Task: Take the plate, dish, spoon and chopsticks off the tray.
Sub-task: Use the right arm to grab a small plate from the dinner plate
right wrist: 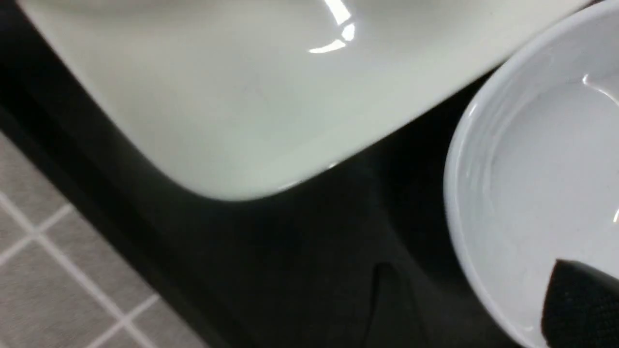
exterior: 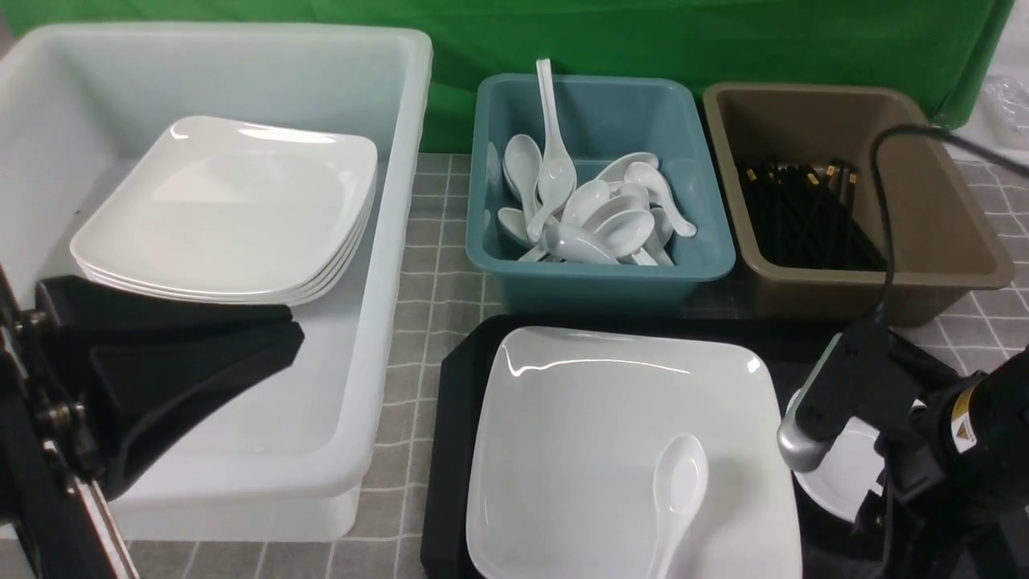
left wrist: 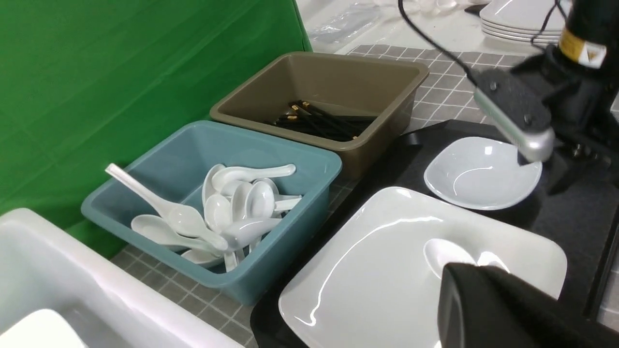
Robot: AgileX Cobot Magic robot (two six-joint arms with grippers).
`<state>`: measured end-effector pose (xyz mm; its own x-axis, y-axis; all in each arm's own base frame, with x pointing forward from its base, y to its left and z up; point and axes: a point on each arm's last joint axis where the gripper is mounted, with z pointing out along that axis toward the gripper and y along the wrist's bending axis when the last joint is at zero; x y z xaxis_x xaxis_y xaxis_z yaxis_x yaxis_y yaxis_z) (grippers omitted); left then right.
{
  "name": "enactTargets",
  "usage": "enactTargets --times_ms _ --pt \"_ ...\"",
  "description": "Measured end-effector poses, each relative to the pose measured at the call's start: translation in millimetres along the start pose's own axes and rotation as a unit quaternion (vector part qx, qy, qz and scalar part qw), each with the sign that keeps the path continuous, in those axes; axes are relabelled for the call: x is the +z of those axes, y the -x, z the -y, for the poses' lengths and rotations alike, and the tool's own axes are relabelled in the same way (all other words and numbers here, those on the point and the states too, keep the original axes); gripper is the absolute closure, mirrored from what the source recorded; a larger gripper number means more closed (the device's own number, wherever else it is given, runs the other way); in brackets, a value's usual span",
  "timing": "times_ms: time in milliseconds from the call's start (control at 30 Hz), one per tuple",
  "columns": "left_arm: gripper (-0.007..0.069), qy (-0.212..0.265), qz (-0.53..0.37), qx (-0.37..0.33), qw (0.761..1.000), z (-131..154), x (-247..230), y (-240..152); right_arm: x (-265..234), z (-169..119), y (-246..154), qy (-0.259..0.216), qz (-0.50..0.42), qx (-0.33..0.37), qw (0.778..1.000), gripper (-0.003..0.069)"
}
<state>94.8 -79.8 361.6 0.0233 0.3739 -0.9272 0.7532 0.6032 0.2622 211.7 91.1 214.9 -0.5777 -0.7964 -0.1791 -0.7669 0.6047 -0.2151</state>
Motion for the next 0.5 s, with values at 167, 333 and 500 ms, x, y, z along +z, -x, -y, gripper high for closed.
enactTargets --times_ms 167,333,500 --pt "0.0621 -0.004 0.003 -0.012 1.000 1 0 1 27 4 8 -0.020 -0.001 -0.023 1.000 0.0206" --pt "0.0621 -0.006 0.003 -0.014 1.000 1 0 1 52 10 9 -0.026 -0.021 -0.022 0.999 0.0218" --pt "0.0621 -0.006 0.003 -0.014 1.000 1 0 1 64 12 8 -0.020 -0.038 -0.012 0.999 0.0285"
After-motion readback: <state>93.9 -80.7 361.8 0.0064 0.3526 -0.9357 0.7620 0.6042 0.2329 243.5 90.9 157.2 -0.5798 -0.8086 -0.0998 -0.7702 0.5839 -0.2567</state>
